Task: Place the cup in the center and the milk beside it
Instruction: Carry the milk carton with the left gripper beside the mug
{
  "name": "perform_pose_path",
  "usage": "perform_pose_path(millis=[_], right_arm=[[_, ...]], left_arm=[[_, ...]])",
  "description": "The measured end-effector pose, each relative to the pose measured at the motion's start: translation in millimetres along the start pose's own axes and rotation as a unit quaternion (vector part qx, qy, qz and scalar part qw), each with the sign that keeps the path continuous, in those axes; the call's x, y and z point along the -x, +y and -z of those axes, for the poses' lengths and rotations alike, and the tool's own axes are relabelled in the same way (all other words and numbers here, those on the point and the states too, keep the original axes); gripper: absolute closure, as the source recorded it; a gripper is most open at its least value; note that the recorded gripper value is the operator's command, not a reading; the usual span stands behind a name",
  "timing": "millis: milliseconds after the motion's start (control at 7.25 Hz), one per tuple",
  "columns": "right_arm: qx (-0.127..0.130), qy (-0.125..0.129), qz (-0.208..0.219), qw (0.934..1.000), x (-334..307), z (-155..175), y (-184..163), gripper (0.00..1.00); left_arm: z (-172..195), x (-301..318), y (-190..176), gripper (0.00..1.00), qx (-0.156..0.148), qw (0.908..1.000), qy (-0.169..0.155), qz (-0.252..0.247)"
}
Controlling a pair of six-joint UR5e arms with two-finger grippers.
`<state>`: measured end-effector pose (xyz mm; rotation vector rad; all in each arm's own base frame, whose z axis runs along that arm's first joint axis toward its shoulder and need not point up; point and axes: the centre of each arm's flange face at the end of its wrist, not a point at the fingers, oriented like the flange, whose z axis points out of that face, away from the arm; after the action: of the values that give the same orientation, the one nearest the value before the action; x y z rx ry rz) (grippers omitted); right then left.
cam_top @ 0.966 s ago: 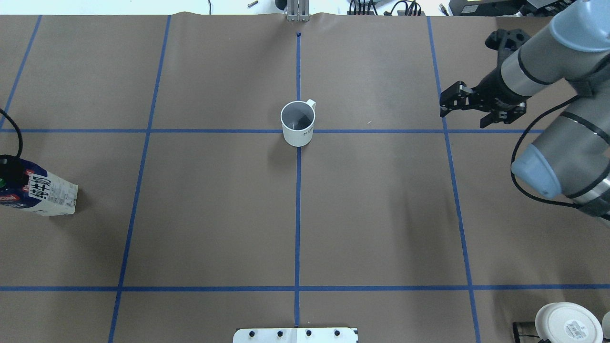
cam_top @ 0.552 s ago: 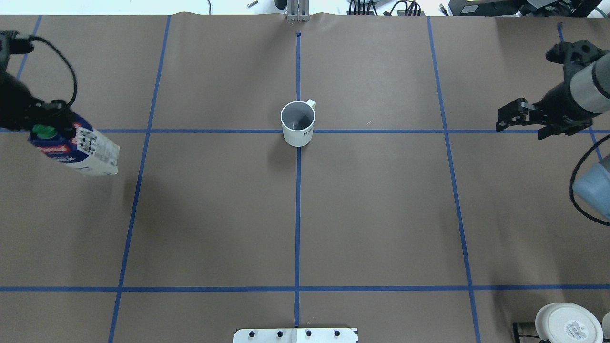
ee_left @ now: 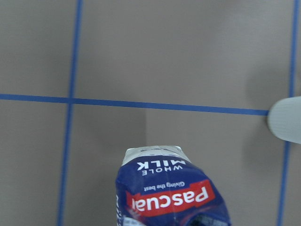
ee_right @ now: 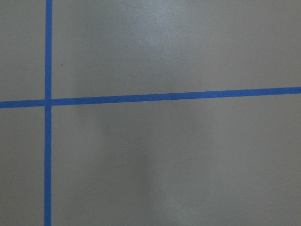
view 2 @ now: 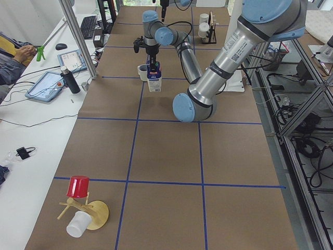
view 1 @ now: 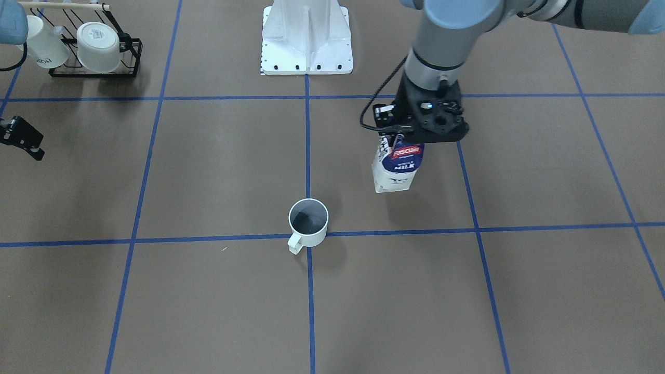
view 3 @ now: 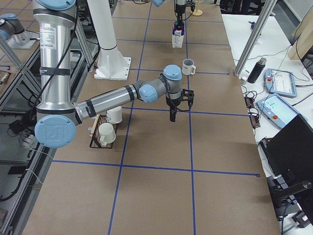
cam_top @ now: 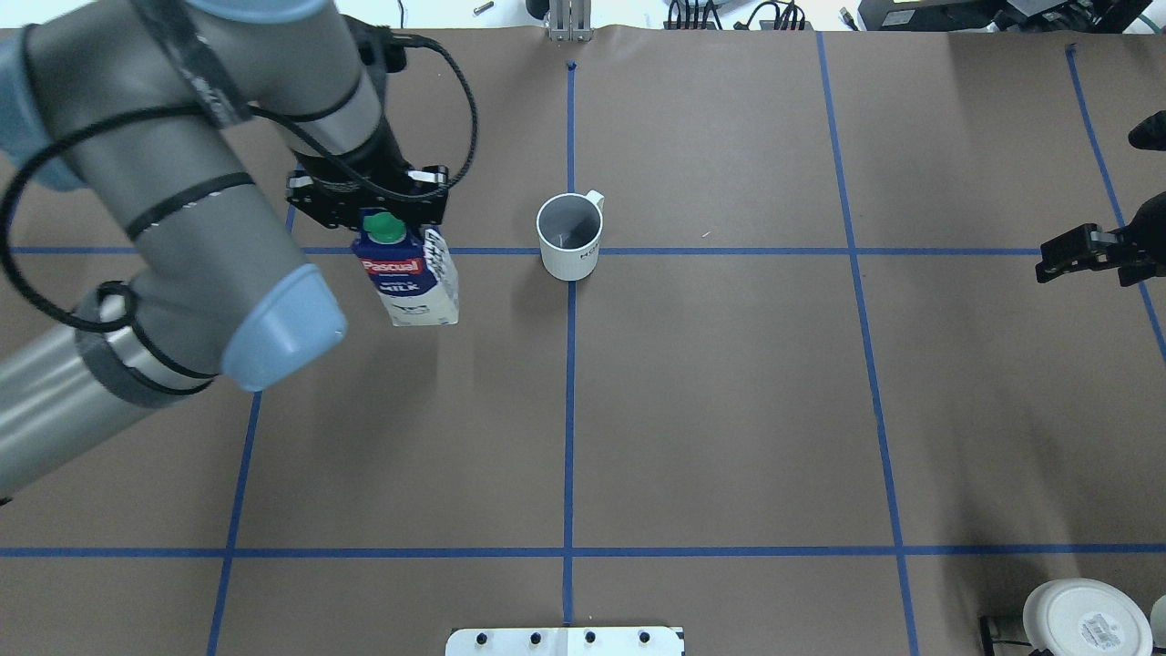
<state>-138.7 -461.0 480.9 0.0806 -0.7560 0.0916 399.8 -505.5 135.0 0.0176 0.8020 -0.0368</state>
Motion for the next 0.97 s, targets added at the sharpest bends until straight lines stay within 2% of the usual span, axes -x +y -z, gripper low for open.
perform_pose_path(millis=[138,276,414,690,966], right_arm=[[0.001,0.001,0.002,1.0,-2,0,1,0.0],[0.001,0.002,0.002,1.0,-3,-1,1,0.0],[0.001,0.002,0.002,1.0,-4,-1,1,0.0],[0.001,0.002,0.002,1.0,-4,-1,1,0.0],[0.001,0.002,0.003,1.0,-4,-1,1,0.0]], left_arm=[[-19,-30,-2,0.88,-0.005,0.9999,0.004,-0.011],[-39,-53,-6,0.51,-0.007,0.9997,0.011,-0.023],[-52,-67,-12,0.02,-0.008,0.9994,0.017,-0.029],[-60,-76,-17,0.02,-0.01,0.9991,0.021,-0.035],[-31,-54,-4,0.02,-0.022,0.9984,0.032,-0.04]])
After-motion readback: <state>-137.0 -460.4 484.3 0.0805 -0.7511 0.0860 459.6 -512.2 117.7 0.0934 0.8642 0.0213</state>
